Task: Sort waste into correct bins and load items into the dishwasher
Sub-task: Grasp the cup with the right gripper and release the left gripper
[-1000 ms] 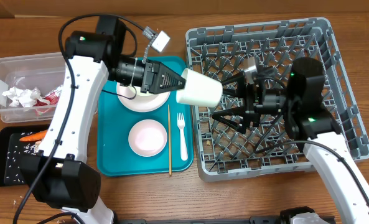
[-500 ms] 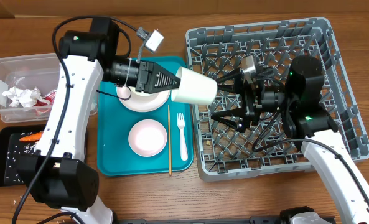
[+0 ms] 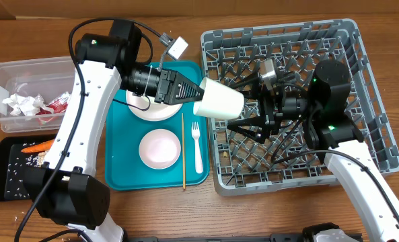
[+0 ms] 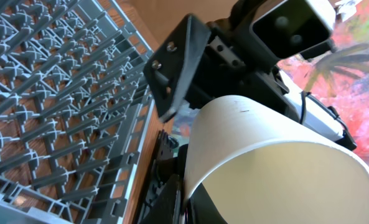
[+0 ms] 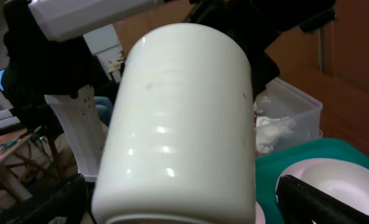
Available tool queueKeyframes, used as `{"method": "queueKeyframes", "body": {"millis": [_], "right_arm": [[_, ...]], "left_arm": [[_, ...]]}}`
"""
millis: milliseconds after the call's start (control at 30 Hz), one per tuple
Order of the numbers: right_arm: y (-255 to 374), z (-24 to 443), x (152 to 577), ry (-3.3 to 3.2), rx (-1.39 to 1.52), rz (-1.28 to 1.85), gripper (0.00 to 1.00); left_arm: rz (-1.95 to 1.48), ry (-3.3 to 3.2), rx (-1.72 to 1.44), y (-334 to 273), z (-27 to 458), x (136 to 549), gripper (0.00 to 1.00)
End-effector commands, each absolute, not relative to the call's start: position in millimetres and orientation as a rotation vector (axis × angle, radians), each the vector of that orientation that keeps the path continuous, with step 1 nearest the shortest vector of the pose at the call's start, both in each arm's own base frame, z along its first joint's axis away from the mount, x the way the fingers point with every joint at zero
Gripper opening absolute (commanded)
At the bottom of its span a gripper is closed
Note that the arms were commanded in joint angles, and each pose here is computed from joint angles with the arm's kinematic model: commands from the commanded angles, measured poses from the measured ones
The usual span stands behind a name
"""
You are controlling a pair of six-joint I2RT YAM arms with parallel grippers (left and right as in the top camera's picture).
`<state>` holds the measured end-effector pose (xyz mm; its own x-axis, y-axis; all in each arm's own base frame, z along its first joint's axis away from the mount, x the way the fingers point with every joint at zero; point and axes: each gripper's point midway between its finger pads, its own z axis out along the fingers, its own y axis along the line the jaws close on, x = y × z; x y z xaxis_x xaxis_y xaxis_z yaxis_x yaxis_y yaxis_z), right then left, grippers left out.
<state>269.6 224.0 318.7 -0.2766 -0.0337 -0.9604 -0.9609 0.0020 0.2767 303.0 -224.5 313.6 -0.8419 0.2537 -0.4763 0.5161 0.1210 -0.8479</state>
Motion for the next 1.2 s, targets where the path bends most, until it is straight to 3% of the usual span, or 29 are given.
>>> {"method": "queueKeyframes", "body": {"millis": [0,867,1167], "right_arm": [[225.7,334.4,266.3,1.411,-1.103,1.433,1.00],[225.8,336.6,266.4,1.414,-1.096,1.442,0.88],[225.7,336.8,263.8,1.408,-1.108,1.453,0.74]], "left_arm": [[-1.789,2.187,0.778,-226.3,312.5,301.3,0.04],[-1.800,2.162,0.829,-236.5,313.8,296.5,0.04],[-1.790,2.147,0.840,-236.9,314.1,298.5,0.04]]}}
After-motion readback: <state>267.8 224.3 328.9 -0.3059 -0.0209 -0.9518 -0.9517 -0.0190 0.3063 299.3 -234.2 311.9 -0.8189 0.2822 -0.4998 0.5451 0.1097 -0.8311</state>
